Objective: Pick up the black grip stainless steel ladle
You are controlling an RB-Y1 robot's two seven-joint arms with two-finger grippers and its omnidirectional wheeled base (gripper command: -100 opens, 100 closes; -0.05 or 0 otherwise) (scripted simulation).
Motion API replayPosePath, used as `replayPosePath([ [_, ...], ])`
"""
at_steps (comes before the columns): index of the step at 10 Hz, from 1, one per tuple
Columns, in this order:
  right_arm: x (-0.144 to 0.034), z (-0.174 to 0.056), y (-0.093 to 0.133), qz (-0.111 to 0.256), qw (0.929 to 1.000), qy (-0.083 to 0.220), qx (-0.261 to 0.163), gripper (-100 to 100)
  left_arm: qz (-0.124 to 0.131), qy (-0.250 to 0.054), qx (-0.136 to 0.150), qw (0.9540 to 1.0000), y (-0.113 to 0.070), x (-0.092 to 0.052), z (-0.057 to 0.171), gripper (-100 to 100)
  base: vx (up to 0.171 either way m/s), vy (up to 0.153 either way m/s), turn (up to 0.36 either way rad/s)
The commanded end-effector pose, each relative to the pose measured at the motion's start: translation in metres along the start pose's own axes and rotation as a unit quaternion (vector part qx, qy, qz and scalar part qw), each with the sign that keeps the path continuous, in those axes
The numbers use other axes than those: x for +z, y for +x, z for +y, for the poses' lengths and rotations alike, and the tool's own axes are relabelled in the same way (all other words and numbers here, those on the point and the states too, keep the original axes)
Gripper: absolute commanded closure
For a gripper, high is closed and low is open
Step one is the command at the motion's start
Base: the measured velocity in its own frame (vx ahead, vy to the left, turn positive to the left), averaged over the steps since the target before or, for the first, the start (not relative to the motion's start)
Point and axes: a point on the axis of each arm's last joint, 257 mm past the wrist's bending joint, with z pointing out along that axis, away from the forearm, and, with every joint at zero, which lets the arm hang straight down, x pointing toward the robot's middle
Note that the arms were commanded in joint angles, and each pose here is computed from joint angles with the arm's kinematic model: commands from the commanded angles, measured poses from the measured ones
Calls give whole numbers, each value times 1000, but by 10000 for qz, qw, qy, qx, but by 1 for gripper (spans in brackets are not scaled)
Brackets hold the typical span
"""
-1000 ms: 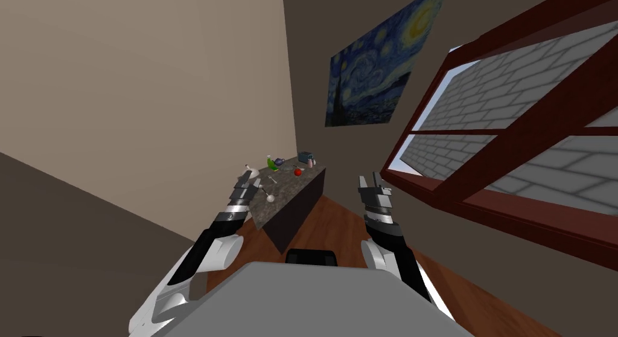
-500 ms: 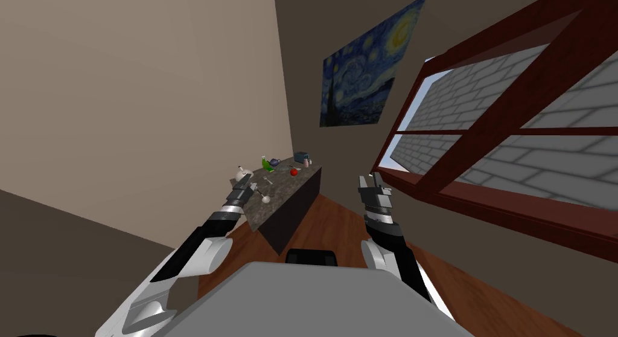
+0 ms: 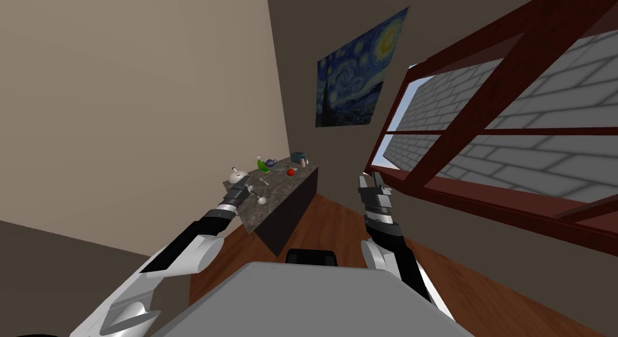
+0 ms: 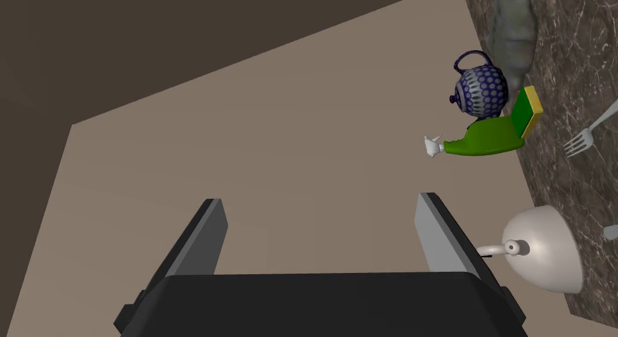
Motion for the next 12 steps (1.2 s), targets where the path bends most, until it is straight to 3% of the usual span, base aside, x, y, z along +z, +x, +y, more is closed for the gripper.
replayPosePath([
  [1, 0, 0, 0, 0, 10000, 0, 0, 0, 27, -259, 81, 9996, -3, 0, 13, -100, -19, -13, -71],
  [2, 0, 0, 0, 0, 10000, 0, -1, 0, 36, -337, 81, 9994, -3, 0, 17, -100, -8, -6, 33],
  [3, 0, 0, 0, 0, 10000, 1, -1, 0, 57, -571, 226, 9981, -15, 1, 28, -100, -10, -16, -150],
  [5, 0, 0, 0, 0, 10000, 0, -1, 0, 77, -727, 225, 9971, -14, 0, 36, -100, -7, -7, -47],
  [6, 0, 0, 0, 0, 10000, 1, -1, 0, 99, -945, 362, 9948, -27, 0, 45, -100, -9, -12, -127],
  [8, 0, 0, 0, 0, 10000, 0, -1, 0, 122, -1120, 361, 9930, -26, -2, 54, -100, -5, -5, -50],
  [9, 0, 0, 0, 0, 10000, 1, -1, 0, 147, -1336, 486, 9897, -39, -1, 63, -100, -6, -11, -162],
  [11, 0, 0, 0, 0, 10000, 1, -1, 0, 171, -1515, 484, 9871, -38, -4, 72, -100, -3, -3, -31],
  [12, 0, 0, 0, 0, 10000, 1, -1, 0, 200, -1729, 597, 9829, -50, -4, 80, -100, 0, -9, -142],
])
